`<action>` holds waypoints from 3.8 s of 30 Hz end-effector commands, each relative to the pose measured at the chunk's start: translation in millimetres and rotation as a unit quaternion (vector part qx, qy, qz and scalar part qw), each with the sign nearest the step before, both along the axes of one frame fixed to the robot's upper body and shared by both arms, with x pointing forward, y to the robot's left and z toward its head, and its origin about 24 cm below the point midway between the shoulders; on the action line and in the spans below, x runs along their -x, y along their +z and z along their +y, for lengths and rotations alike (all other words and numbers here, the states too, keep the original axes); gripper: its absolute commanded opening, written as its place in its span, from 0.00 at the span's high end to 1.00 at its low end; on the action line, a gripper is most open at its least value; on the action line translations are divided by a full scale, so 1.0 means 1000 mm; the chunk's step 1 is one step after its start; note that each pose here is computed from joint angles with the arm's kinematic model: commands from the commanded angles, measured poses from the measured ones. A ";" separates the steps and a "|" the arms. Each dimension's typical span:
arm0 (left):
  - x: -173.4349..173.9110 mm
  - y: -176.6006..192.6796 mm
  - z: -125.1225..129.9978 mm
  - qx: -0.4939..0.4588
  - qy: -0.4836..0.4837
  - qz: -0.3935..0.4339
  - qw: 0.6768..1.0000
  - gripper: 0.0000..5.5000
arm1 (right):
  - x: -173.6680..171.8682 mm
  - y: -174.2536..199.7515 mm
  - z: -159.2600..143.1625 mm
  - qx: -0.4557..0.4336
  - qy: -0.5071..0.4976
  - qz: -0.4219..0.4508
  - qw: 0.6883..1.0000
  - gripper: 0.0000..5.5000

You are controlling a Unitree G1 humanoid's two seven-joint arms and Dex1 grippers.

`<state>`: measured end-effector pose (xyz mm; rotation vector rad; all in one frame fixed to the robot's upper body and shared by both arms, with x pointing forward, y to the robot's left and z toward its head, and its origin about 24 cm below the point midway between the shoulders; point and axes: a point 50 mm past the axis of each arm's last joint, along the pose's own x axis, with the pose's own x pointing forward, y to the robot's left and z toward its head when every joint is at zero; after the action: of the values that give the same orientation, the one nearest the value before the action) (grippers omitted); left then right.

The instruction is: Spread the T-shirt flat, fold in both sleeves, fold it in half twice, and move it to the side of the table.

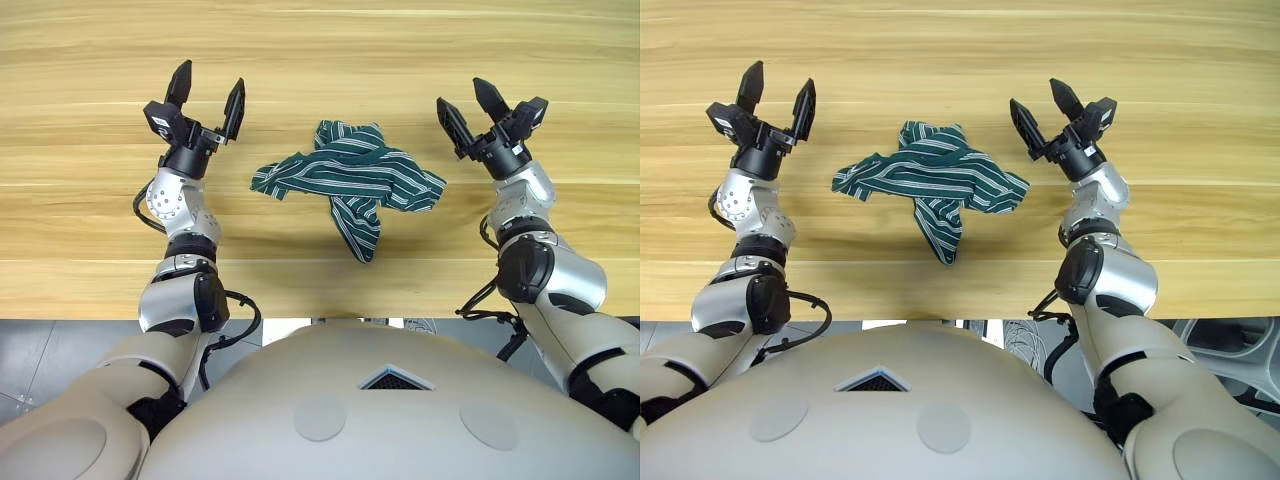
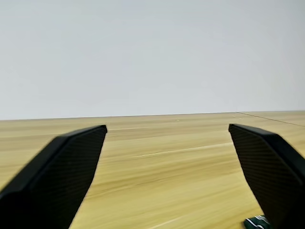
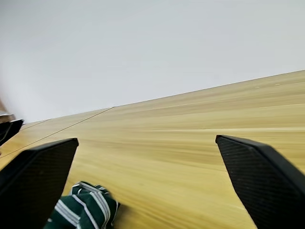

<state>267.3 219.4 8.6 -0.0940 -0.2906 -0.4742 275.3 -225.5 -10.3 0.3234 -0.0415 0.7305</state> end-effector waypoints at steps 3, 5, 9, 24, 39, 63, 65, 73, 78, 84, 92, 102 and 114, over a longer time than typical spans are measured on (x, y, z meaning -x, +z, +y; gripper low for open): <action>0.029 -0.010 0.012 -0.021 -0.104 0.025 0.994 0.16 | 0.031 -0.020 -0.007 0.080 0.136 0.069 0.985 0.02; 0.033 -0.009 0.013 -0.026 -0.114 0.027 0.993 0.16 | 0.033 -0.023 -0.007 0.101 0.148 0.083 0.980 0.02; 0.036 -0.009 0.015 -0.045 -0.106 0.035 0.993 0.16 | 0.035 -0.029 -0.003 0.132 0.164 0.107 0.972 0.12; 0.038 -0.005 0.012 -0.069 -0.100 0.030 0.992 0.16 | 0.037 -0.037 0.007 0.163 0.195 0.134 0.958 0.66; 0.074 -0.028 0.013 -0.184 -0.170 0.112 0.962 0.16 | 0.030 -0.028 0.012 0.156 0.204 0.092 0.962 0.99; 0.061 -0.045 0.002 -0.255 -0.141 0.144 0.946 0.74 | 0.025 -0.023 0.019 0.161 0.215 0.067 0.961 1.00; 0.060 -0.046 0.003 -0.256 -0.138 0.148 0.945 0.81 | 0.025 -0.023 0.019 0.161 0.218 0.063 0.961 1.00; 0.047 -0.028 0.009 -0.253 -0.095 0.094 0.958 1.00 | 0.016 -0.011 0.015 0.197 0.199 0.017 0.960 1.00; 0.012 0.015 0.005 -0.193 -0.070 0.003 0.979 1.00 | -0.018 0.019 0.014 0.276 0.134 -0.043 0.951 1.00; -0.051 0.102 0.003 -0.121 -0.073 -0.083 0.986 1.00 | -0.073 0.090 0.016 0.372 0.065 -0.134 0.916 1.00; -0.005 0.146 0.000 -0.093 -0.076 -0.158 0.980 1.00 | -0.060 0.169 -0.004 0.244 -0.002 -0.331 0.912 1.00; -0.123 0.237 -0.014 -0.069 -0.022 -0.060 0.996 1.00 | -0.131 0.283 0.057 0.221 -0.122 -0.293 0.922 1.00; -0.150 0.305 -0.003 -0.120 0.152 -0.017 0.981 1.00 | -0.153 0.288 0.067 0.299 -0.196 -0.152 0.921 1.00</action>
<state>413.1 221.5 329.5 0.1760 -0.3333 -0.1770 426.7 -149.7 302.8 -0.3903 -0.2518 0.3388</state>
